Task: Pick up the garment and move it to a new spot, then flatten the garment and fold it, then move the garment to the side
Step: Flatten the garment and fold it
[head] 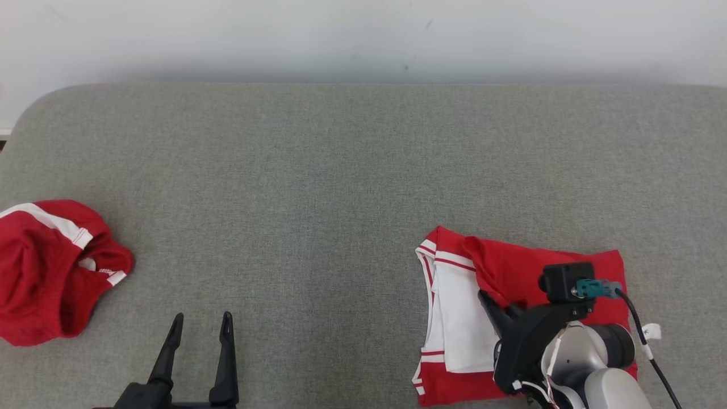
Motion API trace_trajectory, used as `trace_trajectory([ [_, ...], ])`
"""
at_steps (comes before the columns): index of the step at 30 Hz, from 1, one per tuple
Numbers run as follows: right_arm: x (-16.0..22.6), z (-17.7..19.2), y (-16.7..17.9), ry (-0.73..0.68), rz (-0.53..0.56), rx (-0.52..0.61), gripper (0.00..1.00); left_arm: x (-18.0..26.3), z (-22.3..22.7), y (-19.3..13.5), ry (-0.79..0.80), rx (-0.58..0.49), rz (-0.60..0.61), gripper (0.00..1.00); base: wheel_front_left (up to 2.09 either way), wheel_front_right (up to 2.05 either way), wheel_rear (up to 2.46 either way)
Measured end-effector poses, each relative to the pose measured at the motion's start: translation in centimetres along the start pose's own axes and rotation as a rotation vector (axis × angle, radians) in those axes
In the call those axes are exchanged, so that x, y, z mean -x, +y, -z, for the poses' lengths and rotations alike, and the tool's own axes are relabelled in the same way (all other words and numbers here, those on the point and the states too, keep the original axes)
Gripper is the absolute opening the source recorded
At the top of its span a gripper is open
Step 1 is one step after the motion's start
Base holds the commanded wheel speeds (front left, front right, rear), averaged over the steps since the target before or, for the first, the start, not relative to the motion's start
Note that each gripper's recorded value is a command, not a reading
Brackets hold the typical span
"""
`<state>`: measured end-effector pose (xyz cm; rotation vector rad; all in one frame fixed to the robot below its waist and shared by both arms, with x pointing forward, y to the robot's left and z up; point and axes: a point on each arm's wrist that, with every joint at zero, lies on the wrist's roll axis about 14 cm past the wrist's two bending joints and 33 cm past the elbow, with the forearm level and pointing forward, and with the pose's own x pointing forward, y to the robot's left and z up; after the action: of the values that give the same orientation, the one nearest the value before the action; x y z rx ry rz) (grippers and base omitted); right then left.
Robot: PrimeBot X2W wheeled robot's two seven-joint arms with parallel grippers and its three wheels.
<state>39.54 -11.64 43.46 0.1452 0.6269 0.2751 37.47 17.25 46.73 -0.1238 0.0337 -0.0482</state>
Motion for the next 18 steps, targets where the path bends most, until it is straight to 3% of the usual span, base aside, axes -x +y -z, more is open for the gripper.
trace_trajectory([
  [2, -0.5, 0.0, 0.5, 0.003, -0.016, 0.007, 0.0, 0.1, 0.1, 0.1, 0.003, 0.0, -0.004, 1.0, 0.0, 0.0, 0.0],
  [3, -0.8, 0.0, 1.0, 0.005, -0.032, 0.007, 0.88, 0.1, 0.1, 0.1, 0.003, 0.001, -0.004, 1.0, 0.0, 0.0, 0.0],
  [4, -1.0, 0.3, 1.4, 0.016, -0.045, 0.007, 1.0, 0.1, 0.1, 0.2, 0.004, 0.002, -0.006, 1.0, 0.0, 0.0, 0.0],
  [7, -1.1, 0.4, 3.2, 0.018, -0.116, -0.035, 1.0, 0.2, 0.1, 0.3, 0.005, 0.004, -0.012, 1.0, 0.0, 0.0, 0.0],
  [12, -0.1, -2.8, 4.7, -0.095, -0.193, -0.094, 1.0, 0.2, 0.0, 0.5, 0.002, 0.005, -0.017, 1.0, 0.0, 0.0, 0.0],
  [15, 1.3, -6.2, 3.7, -0.226, -0.176, -0.111, 1.0, 0.1, 0.0, 0.3, 0.0, 0.01, -0.013, 1.0, 0.0, 0.0, 0.0],
  [18, 2.7, -8.0, 0.6, -0.313, -0.077, -0.104, 1.0, 0.1, -0.1, 0.0, -0.003, 0.015, -0.005, 1.0, 0.0, 0.0, 0.0],
])
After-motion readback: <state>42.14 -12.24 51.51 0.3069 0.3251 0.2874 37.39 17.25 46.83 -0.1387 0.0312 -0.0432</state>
